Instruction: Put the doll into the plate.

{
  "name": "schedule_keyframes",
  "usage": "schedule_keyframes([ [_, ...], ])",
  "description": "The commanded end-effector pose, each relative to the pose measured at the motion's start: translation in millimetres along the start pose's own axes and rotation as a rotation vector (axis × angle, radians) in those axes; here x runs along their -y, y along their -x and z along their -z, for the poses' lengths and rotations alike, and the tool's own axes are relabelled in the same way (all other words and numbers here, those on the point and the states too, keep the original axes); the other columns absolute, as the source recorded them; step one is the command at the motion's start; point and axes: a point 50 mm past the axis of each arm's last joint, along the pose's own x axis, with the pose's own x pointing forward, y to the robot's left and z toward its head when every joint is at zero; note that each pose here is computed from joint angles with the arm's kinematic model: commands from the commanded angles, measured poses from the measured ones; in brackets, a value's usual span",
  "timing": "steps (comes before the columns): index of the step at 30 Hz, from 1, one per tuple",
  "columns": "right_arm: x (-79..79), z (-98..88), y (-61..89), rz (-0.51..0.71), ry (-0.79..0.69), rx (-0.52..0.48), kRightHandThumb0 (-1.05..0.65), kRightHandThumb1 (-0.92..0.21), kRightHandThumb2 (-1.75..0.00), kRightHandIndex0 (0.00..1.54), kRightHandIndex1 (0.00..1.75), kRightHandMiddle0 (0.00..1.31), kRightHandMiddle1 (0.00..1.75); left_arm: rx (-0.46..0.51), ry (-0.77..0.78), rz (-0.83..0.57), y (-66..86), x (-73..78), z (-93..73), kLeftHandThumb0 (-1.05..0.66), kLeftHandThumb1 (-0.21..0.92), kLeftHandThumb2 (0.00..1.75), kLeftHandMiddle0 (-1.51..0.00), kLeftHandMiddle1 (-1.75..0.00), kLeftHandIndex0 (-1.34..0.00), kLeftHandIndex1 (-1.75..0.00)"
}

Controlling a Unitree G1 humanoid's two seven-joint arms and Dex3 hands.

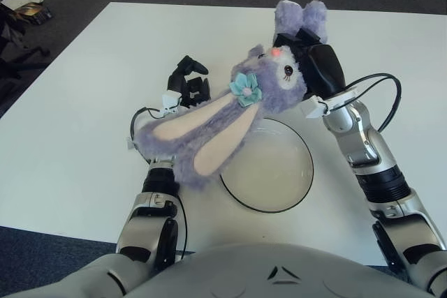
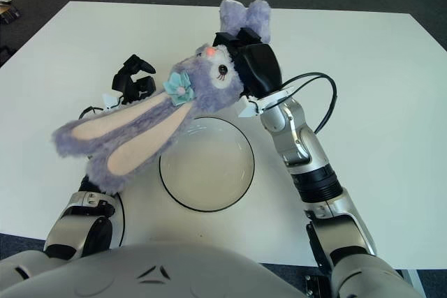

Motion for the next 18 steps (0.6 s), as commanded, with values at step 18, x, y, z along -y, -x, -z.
schedule_keyframes([
  [18,2.0,-28.5,15.2,-0.060,-0.147,0.020,0.51,-0.20,-1.45,0.70,1.75,0.87,1.75,-0.116,0.001,-0.030,15.7,-4.2,23.6,-0.48,0.28,1.36,-1.20,-1.75,-0.63,-1.75],
])
